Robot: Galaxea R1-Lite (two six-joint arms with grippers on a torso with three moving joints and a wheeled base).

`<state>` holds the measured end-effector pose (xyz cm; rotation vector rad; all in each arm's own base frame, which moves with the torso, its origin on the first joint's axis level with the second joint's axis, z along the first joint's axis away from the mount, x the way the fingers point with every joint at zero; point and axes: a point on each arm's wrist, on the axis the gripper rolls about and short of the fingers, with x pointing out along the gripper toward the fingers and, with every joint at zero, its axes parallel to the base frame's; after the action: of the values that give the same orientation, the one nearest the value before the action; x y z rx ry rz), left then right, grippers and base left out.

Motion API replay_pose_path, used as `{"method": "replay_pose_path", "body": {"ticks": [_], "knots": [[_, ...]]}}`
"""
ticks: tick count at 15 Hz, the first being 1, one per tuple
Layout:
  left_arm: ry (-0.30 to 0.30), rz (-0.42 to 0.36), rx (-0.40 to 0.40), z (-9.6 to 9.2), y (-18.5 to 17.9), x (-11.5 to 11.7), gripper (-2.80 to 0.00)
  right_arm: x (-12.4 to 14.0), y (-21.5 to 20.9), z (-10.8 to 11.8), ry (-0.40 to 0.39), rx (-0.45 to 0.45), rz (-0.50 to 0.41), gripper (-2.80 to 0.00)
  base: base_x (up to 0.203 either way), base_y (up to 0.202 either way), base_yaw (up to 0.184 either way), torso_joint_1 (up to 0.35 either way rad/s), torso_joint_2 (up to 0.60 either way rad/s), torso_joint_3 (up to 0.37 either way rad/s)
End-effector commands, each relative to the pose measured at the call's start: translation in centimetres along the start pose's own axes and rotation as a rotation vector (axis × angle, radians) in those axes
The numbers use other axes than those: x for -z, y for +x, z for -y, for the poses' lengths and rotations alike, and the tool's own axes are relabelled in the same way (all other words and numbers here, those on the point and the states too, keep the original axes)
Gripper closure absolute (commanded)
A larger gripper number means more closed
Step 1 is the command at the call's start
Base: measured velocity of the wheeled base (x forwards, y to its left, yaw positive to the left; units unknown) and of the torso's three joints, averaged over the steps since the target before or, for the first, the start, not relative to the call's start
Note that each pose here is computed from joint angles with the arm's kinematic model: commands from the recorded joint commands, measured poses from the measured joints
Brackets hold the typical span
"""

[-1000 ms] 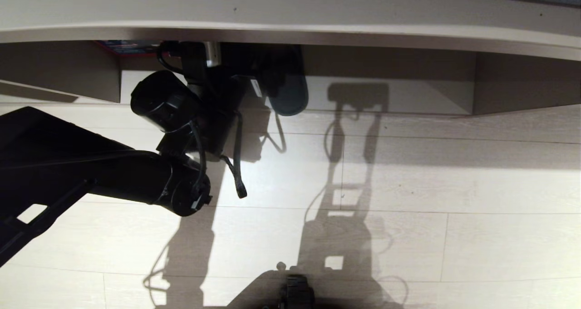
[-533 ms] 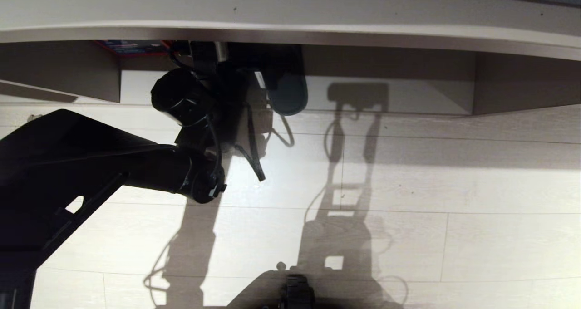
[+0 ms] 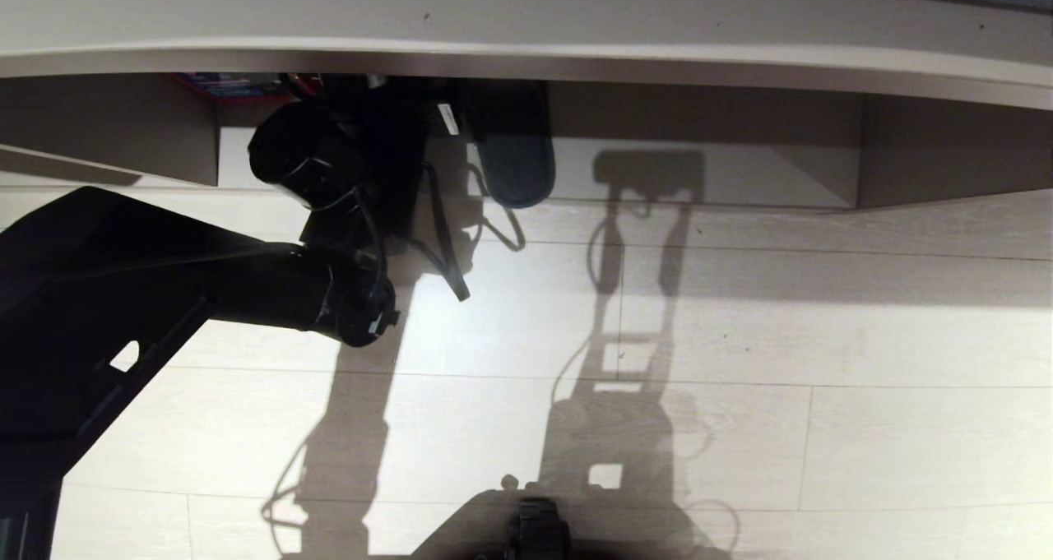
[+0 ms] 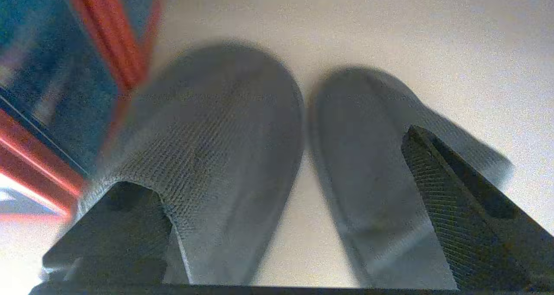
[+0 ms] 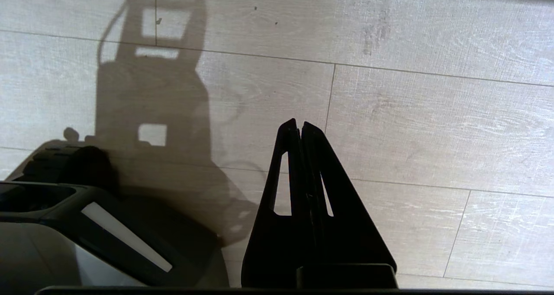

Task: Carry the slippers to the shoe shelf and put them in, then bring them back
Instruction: Pick up the slippers in the shoe cabinet

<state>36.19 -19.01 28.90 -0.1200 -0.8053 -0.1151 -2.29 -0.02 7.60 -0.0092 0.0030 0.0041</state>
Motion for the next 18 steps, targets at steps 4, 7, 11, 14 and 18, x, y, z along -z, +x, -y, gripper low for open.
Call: {"method": "replay_pose_path", "body": {"ticks": [4, 7, 11, 14, 18], "knots": [[-0.003, 0.031, -0.011, -0.2, 0.5, -0.5, -2.8, 0.0, 0.0, 0.0, 0.0, -0.001, 0.0, 0.0, 0.0, 0.0, 0.0, 0.0, 0.0, 0.0], [-0.025, 0.021, 0.016, 1.4, 0.2, 1.1, -2.8, 0.0, 0.0, 0.0, 0.0, -0.001, 0.0, 0.0, 0.0, 0.0, 0.0, 0.0, 0.0, 0.0], [-0.03, -0.006, 0.027, 2.4, 0.2, 3.0, -2.8, 0.0, 0.0, 0.0, -0.001, -0.001, 0.0, 0.0, 0.0, 0.0, 0.0, 0.0, 0.0, 0.0], [-0.025, -0.025, 0.002, 2.4, -0.1, 3.8, -2.8, 0.0, 0.0, 0.0, 0.0, -0.001, 0.0, 0.0, 0.0, 0.0, 0.0, 0.0, 0.0, 0.0], [-0.017, -0.058, -0.038, 2.4, -0.5, 4.6, -2.8, 0.0, 0.0, 0.0, 0.0, -0.001, 0.0, 0.0, 0.0, 0.0, 0.0, 0.0, 0.0, 0.0]]}}
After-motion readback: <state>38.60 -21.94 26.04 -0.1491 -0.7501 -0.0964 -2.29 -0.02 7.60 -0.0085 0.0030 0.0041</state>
